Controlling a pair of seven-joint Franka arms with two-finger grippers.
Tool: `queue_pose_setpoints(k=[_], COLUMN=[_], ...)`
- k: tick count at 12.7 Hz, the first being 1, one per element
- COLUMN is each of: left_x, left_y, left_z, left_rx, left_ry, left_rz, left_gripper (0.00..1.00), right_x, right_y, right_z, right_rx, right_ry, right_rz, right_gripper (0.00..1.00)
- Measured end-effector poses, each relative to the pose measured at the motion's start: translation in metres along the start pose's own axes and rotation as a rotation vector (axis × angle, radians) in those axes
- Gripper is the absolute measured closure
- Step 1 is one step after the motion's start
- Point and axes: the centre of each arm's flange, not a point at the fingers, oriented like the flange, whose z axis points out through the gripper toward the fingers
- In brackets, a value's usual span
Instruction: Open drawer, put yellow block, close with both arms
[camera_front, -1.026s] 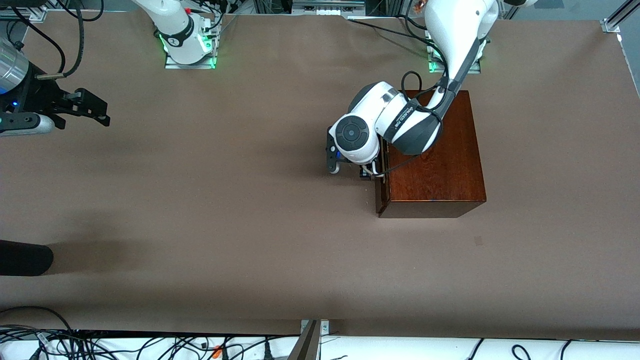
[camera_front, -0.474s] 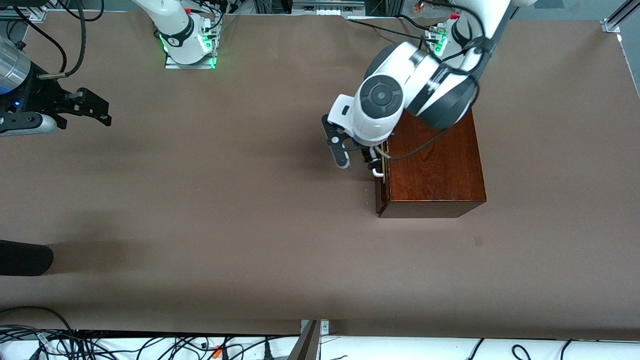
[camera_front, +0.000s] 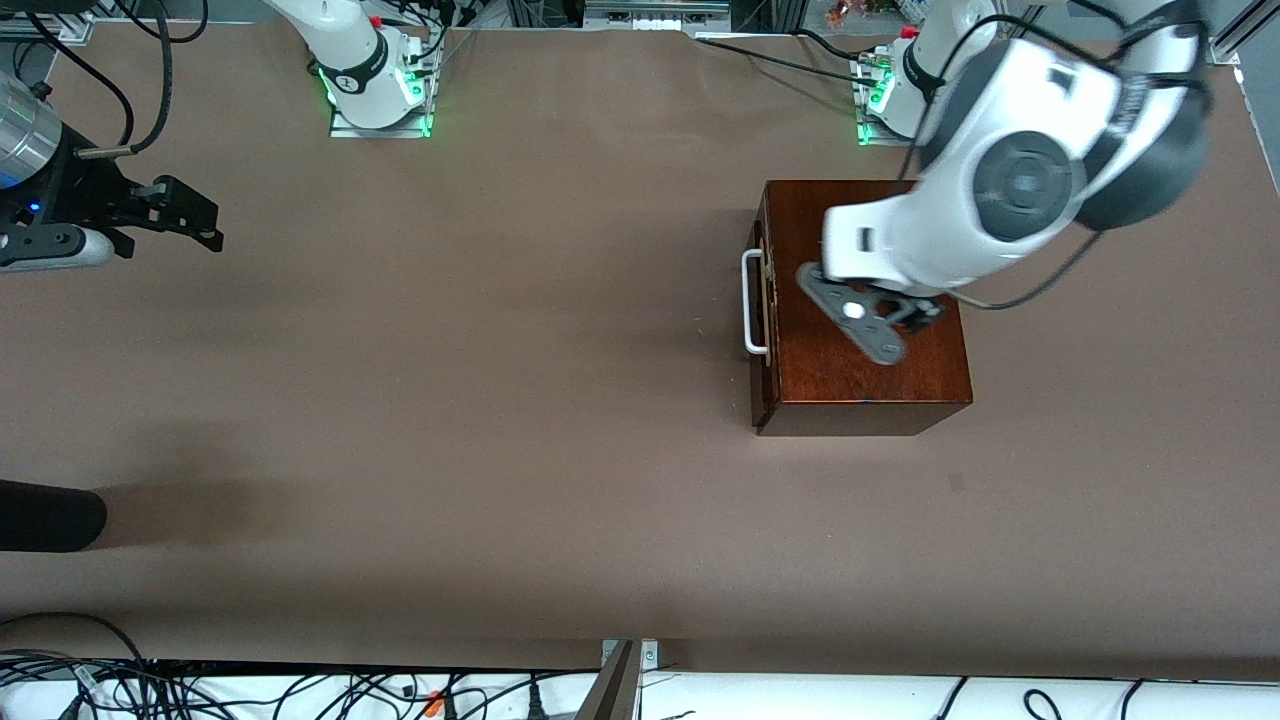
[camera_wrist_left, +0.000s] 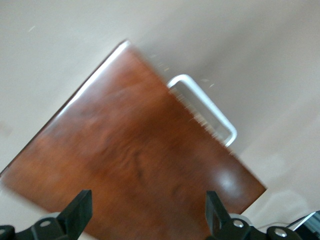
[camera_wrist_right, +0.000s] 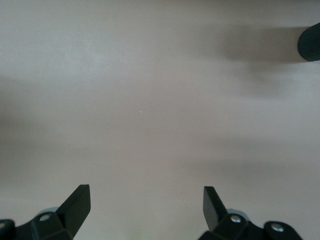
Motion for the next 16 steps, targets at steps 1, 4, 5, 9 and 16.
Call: queue_pose_setpoints(k=[1, 4, 5, 9, 16], left_x=[-0.014, -0.045, -0.058, -0.143, -0.186], left_y=[-0.019, -0.033, -0.039, -0.107, -0.099], left_z=[-0.006, -0.039, -0.053, -0.089, -0.078], left_rx=[0.007, 0.086, 0.102, 0.144, 0.089], left_ry=[-0.012, -0.012, 0.013, 0.253, 0.240], left_rz=[-0.035, -0.094, -0.130, -0.382, -0.675], left_gripper=[0.00, 0.00, 0.00, 0.00, 0.00], right_x=[-0.001, -0.002, -0.002, -0.002, -0.002], right_y=[0.000, 0.000, 0.000, 0.000, 0.001], right_z=[0.000, 0.001, 0.002, 0.002, 0.002], right_rx=[0.000, 0.000, 0.000, 0.000, 0.000], right_ry=[-0.005, -0.017, -0.017, -0.019, -0.020], right_rz=[0.000, 0.000, 0.000, 0.000, 0.001], right_gripper=[0.00, 0.00, 0.00, 0.00, 0.00])
